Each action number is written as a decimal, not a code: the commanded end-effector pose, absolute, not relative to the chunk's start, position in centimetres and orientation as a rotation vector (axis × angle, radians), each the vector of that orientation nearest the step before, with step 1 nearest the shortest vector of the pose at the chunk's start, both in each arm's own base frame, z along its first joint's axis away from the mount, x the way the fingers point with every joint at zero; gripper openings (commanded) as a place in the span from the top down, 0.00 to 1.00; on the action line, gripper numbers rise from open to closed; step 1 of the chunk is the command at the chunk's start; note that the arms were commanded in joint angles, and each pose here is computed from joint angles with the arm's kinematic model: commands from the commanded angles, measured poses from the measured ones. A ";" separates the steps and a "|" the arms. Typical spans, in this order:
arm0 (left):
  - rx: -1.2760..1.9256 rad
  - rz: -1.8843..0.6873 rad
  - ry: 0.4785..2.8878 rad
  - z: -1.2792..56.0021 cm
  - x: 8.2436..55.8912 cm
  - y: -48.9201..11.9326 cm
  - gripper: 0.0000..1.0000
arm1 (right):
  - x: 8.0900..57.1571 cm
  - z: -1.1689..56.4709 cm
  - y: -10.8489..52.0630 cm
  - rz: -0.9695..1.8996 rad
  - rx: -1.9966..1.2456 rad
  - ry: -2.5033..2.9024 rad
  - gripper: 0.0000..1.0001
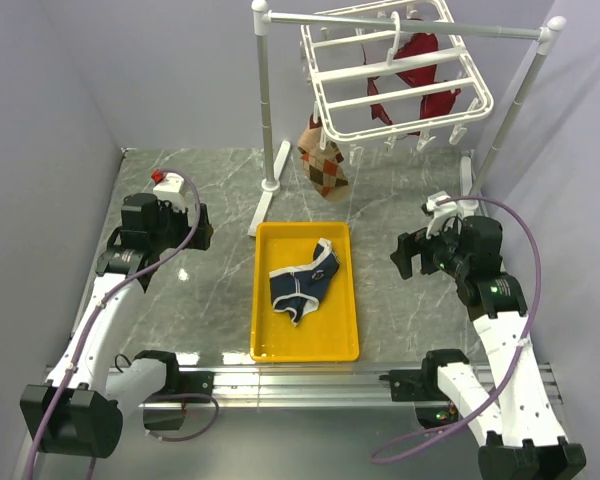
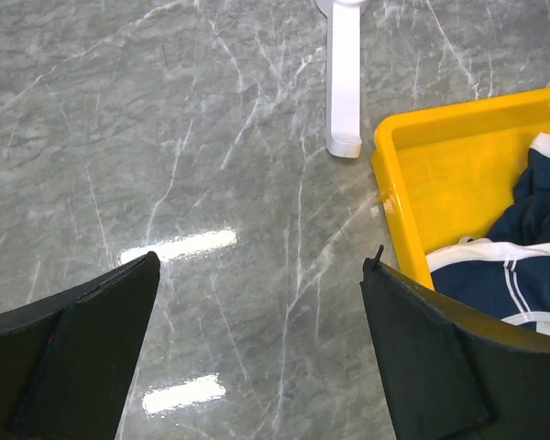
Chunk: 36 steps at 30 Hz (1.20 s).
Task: Clip the underwear to the hanger
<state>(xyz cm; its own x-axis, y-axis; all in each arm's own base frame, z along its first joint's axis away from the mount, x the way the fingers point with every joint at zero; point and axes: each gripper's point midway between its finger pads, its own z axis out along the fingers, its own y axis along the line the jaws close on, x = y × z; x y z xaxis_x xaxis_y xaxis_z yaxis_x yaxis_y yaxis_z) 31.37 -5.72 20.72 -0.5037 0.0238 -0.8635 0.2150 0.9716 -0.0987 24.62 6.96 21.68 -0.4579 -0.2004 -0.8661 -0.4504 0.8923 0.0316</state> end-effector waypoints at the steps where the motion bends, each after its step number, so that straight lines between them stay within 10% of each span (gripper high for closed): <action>1: 0.185 -0.250 2.048 22.5 31.8 -6.1 0.01 | 24.4 23.3 7.0 0.302 -0.450 1.991 0.00; 25: 1.012 -0.766 1.878 21.1 26.9 -20.7 0.01 | 20.0 23.0 8.3 0.382 -0.712 2.048 0.00; 36: 1.337 -0.699 1.964 14.2 27.8 -25.9 0.19 | 20.7 22.6 8.4 0.396 -0.767 2.085 0.01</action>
